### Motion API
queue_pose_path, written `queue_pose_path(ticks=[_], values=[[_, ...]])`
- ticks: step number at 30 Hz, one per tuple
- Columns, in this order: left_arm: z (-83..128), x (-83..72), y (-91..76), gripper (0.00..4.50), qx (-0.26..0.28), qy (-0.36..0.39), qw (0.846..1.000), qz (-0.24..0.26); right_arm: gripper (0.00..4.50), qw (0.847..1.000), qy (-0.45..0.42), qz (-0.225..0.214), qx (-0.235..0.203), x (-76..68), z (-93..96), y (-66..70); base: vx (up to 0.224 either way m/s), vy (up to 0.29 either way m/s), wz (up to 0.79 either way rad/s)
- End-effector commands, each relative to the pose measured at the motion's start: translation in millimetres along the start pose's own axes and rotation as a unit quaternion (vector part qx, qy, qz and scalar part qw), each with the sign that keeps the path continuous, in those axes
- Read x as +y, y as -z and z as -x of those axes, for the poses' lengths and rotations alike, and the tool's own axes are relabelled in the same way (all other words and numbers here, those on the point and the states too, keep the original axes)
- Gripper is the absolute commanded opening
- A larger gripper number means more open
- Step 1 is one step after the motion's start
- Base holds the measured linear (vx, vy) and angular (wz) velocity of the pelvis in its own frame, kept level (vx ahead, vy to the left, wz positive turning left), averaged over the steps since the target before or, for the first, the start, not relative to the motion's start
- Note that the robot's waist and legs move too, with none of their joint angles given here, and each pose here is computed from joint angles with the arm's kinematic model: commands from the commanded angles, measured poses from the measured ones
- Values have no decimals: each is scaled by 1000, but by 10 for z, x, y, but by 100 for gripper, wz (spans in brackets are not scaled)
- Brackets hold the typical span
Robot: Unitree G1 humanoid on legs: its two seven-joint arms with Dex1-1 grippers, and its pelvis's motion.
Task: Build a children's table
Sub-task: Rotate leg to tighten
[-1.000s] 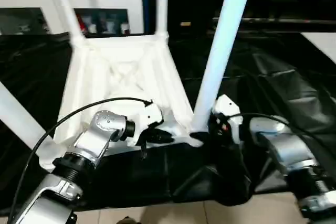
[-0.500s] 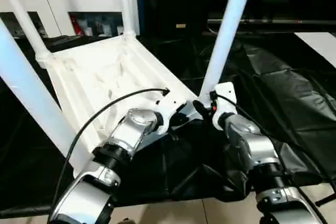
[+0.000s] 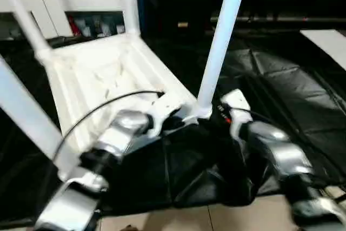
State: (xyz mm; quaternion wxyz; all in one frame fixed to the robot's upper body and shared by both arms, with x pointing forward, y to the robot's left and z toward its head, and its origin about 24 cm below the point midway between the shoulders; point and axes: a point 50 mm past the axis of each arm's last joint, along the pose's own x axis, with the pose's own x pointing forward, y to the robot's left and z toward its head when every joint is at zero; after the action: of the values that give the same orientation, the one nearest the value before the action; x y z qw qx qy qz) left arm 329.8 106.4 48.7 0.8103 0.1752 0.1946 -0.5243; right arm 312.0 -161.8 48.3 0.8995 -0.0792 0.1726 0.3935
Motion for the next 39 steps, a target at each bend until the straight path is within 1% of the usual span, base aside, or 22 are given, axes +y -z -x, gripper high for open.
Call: queue_pose_path(ticks=[1, 3, 4, 5, 7, 8, 11, 16, 17, 20, 21, 23, 24, 25, 27, 28, 29, 34, 35, 36, 38, 39], values=[[-13, -128, 49, 0, -5, 61, 998, -12, 403, 999, -42, 15, -11, 44, 37, -73, 0, 0, 0], [56, -197, 50, 0, -5, 114, 993, -17, 403, 998, -63, 31, -1, 56, 90, -65, 0, 0, 0], [66, -210, 51, 0, -5, 122, 992, -19, 403, 997, -66, 33, 1, 60, 97, -62, 0, 0, 0], [98, -247, 54, 0, -2, 147, 989, -27, 403, 996, -80, 39, 4, 81, 111, -63, 0, 0, 0], [111, -264, 57, 0, 0, 158, 987, -29, 403, 995, -87, 41, 4, 94, 113, -67, 0, 0, 0], [126, -291, 51, 0, -1, 177, 984, -28, 403, 991, -122, 56, 8, 171, 102, -71, 0, 0, 0], [123, -286, 48, 0, -1, 177, 984, -30, 403, 988, -139, 68, 16, 207, 104, -47, 0, 0, 0], [125, -276, 45, 0, 0, 172, 985, -30, 403, 986, -152, 69, 24, 219, 85, -12, 0, 0, 0], [131, -280, 43, 0, 0, 173, 984, -29, 377, 986, -150, 67, 23, 213, 78, -15, 0, 0, 0], [143, -278, 43, 0, 0, 170, 985, -28, 355, 985, -154, 74, 30, 209, 68, -10, 0, 0, 0], [145, -275, 47, 0, 1, 168, 985, -27, 355, 984, -156, 77, 32, 209, 66, -5, 0, 0, 0], [152, -270, 61, 0, 3, 165, 986, -25, 331, 984, -157, 78, 33, 211, 59, 1, 0, 0, 0], [155, -268, 67, 0, 4, 164, 986, -25, 331, 984, -158, 79, 34, 210, 57, 4, 0, 0, 0], [157, -267, 69, 0, 5, 164, 986, -24, 312, 984, -158, 79, 35, 209, 56, 5, 0, 0, 0], [161, -263, 72, 0, 5, 164, 986, -24, 295, 984, -157, 80, 34, 207, 53, 1, 0, 0, 0], [165, -260, 74, 0, 6, 163, 986, -24, 295, 984, -156, 78, 31, 205, 52, -4, 0, 0, 0], [170, -254, 77, 0, 6, 163, 986, -24, 284, 984, -156, 76, 29, 203, 50, -8, 0, 0, 0], [171, -245, 84, 0, 6, 161, 987, -16, 276, 986, -151, 68, 26, 195, 40, 9, 0, 0, 0], [143, -249, 62, 0, -8, 153, 988, 5, 275, 993, -109, 35, 14, 151, 6, 44, 0, 0, 0], [136, -248, 58, 0, -10, 150, 989, 9, 275, 995, -99, 28, 12, 141, -2, 53, 0, 0, 0], [55, -215, 58, 0, -7, 109, 994, 31, 274, 1000, -12, -15, 17, 64, -78, 144, 0, 0, 0], [55, -215, 58, 0, -7, 109, 994, 31, 274, 1000, -12, -15, 17, 64, -78, 144, 0, 0, 0]])
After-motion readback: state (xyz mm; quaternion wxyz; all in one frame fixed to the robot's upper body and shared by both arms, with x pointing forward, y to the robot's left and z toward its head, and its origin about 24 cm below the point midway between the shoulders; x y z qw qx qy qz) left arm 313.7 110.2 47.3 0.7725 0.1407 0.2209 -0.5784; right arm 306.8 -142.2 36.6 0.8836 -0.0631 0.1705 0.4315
